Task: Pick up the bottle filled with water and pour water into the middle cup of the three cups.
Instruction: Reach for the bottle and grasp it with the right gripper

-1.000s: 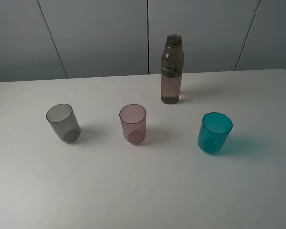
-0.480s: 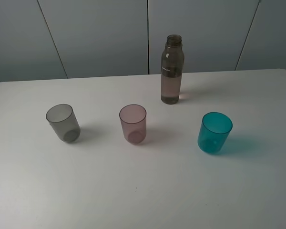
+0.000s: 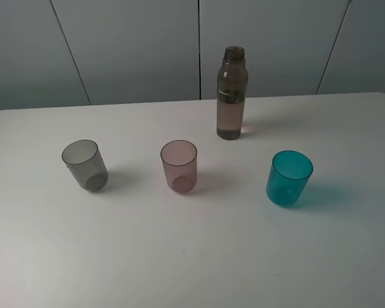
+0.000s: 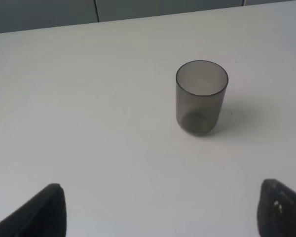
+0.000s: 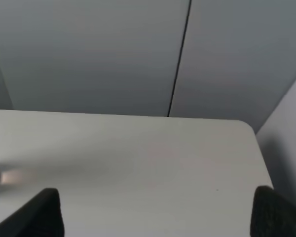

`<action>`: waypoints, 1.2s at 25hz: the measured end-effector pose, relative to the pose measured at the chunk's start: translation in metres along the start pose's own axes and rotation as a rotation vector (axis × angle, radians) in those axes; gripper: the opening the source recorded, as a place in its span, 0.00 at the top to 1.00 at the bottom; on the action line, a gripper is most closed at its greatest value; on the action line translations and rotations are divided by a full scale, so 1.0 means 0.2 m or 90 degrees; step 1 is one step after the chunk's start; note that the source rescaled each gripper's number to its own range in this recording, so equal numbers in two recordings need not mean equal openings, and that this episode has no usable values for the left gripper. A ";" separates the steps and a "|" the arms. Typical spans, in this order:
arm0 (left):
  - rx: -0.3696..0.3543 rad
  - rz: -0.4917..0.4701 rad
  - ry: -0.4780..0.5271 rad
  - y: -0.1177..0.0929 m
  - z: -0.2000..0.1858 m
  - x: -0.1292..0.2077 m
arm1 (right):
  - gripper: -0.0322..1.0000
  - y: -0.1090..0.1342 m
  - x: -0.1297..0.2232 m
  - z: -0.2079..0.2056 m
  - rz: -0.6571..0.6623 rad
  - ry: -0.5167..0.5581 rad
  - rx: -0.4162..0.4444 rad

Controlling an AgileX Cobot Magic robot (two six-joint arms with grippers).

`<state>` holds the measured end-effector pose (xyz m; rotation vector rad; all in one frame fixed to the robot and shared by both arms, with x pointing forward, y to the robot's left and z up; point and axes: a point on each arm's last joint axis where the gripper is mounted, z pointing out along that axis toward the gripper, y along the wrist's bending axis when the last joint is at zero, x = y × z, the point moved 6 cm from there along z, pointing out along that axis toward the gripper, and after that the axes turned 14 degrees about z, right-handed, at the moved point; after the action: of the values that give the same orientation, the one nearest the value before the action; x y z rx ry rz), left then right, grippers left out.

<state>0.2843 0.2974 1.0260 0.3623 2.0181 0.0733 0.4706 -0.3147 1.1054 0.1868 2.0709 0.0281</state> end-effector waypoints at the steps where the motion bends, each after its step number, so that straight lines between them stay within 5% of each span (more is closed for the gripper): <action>1: 0.000 0.000 0.000 0.00 0.00 0.00 | 0.48 0.01 0.00 0.04 -0.003 0.006 -0.009; 16: 0.000 0.000 0.000 0.00 0.00 0.00 | 0.48 -0.06 0.13 0.56 -0.108 0.098 -0.125; 25: 0.000 0.000 0.000 0.00 0.00 0.00 | 0.48 -0.07 0.15 0.65 -0.120 0.101 -0.077; 30: 0.000 0.000 0.000 0.00 0.00 0.00 | 0.48 -0.10 0.14 0.68 0.000 0.088 -0.013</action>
<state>0.2843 0.2974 1.0260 0.3623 2.0181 0.0733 0.5733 -0.3389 1.0132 0.1759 2.2072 0.0635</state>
